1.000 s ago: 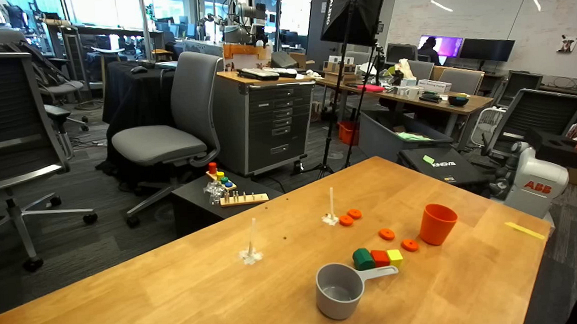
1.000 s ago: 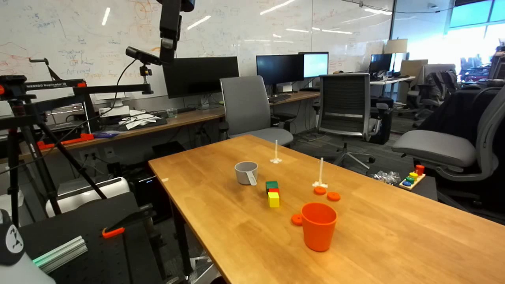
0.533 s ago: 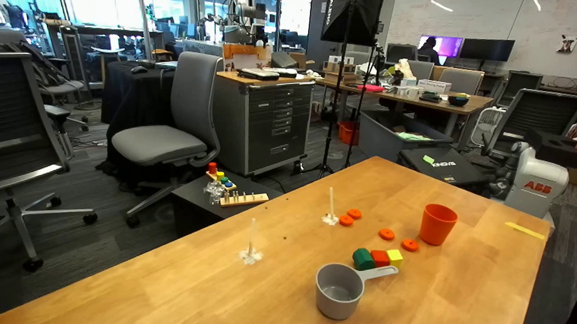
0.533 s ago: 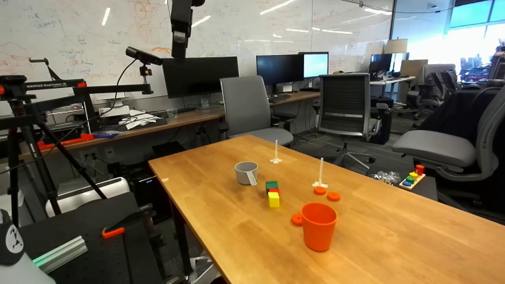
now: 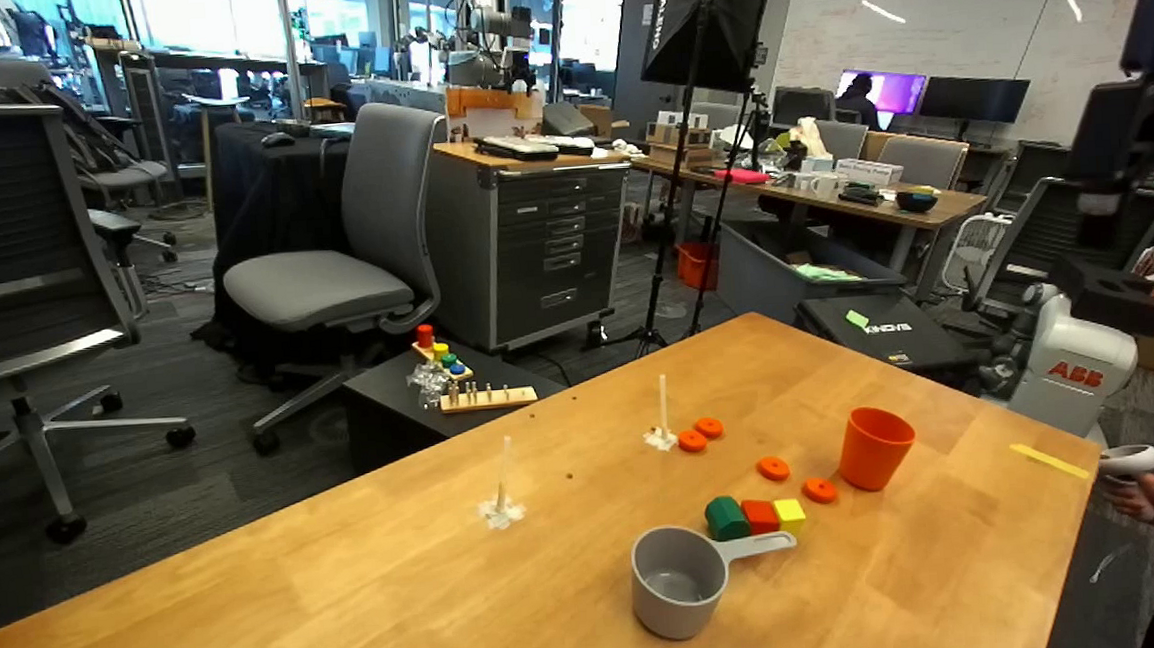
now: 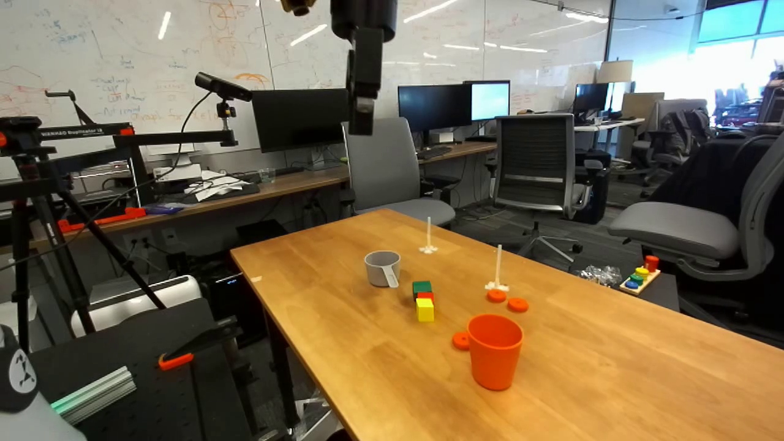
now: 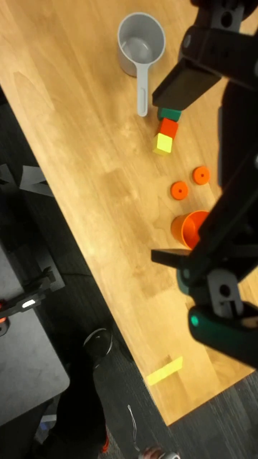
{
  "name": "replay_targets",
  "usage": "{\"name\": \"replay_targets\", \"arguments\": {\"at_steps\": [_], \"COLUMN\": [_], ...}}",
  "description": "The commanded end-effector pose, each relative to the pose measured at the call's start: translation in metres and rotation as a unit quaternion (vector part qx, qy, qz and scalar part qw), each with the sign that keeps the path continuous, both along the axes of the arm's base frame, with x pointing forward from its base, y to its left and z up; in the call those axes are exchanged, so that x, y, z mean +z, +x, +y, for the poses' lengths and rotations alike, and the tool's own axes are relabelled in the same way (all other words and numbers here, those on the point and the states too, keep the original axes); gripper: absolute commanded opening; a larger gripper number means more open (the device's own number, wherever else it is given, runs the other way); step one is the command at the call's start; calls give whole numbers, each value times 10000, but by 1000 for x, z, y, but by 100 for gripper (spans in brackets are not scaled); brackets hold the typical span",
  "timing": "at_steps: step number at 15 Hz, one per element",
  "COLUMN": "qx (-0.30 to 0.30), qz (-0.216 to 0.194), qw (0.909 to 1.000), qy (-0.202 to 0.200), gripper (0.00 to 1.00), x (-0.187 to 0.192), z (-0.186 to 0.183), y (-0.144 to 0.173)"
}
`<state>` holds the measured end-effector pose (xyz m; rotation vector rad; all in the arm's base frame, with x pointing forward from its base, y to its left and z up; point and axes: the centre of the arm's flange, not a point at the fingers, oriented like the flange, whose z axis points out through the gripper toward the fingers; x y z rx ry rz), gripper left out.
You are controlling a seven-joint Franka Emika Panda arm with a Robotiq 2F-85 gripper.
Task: Put the green, orange and yellow blocks in the gray pot
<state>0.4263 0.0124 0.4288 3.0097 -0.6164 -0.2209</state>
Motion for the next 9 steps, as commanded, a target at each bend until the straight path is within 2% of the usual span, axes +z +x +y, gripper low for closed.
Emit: {"name": "replay_targets", "arguments": {"at_steps": [1,5,6,7,9], "qx": [-374,-761,-796,-656,-727], "qz": [-47,46,108,34,51], "qw": [9993,9971,9968,9978,9973], "qy": [-1,-38,-19,90,84], "gripper": [100,100,100,100,100], "x": [-28,-47,-44,-55,-58], "z": [-22,-34,-27,-34,-32], "y": [62,117,119,87,103]}}
